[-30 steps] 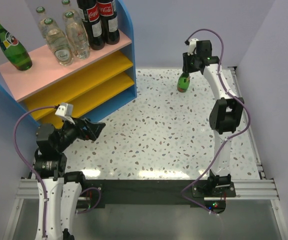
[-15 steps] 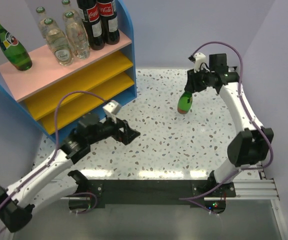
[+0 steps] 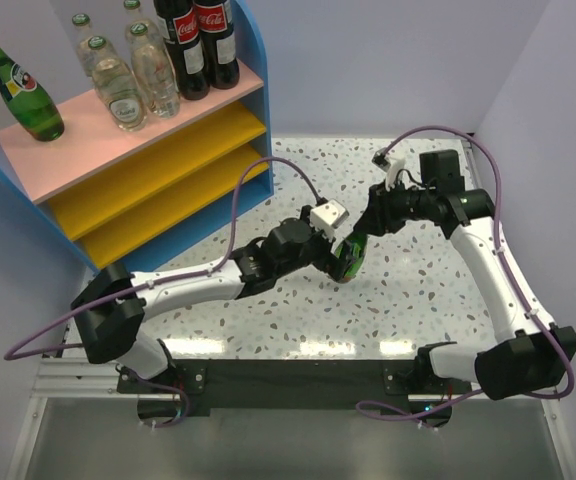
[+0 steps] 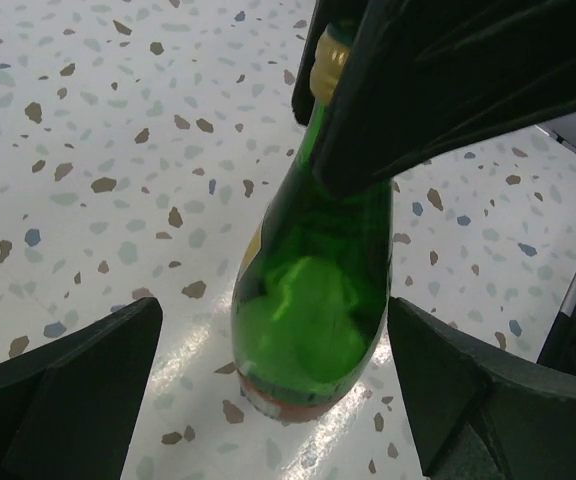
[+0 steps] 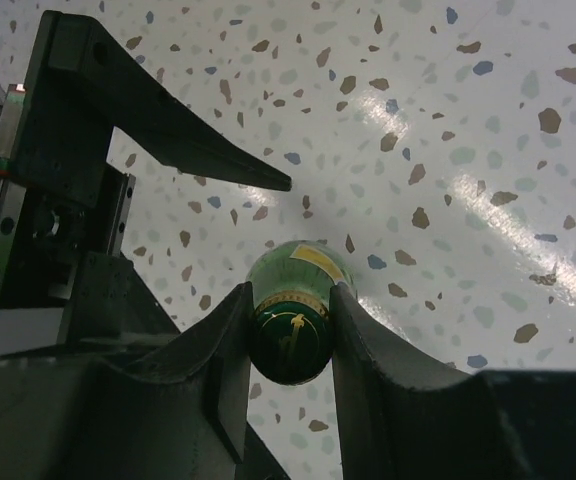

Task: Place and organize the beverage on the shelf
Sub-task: Pick up the drink from the center of the board.

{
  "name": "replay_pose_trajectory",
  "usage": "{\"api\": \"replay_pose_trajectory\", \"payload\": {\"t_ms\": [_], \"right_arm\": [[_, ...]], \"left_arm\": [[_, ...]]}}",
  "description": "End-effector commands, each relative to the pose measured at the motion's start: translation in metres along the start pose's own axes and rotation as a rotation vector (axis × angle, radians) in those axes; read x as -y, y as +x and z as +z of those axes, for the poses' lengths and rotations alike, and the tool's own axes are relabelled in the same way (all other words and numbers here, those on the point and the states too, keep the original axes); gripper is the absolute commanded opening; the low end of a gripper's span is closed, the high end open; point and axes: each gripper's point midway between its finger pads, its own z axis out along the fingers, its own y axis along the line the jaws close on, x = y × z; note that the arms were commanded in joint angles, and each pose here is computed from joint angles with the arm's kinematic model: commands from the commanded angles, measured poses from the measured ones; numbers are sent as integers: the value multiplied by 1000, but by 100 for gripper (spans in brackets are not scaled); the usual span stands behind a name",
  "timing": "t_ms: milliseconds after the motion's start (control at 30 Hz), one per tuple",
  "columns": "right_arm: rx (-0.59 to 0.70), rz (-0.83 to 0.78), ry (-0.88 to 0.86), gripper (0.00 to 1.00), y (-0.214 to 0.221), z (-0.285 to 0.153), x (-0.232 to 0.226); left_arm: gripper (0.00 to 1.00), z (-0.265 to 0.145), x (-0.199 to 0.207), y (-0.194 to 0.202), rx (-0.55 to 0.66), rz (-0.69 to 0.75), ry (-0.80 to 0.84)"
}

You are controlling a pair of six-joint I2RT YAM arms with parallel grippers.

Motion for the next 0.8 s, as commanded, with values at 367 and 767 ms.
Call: {"api": "replay_pose_trajectory", "payload": {"t_ms": [367,767], "right_arm": [[141,-3,-154,0,-36,-20,-44],[123,40,-159,0,-28,-18,-44]], "left_arm": [[96,30,18,5,-37,88,-42],[32,26,17,-5,-11,118,-48]]}}
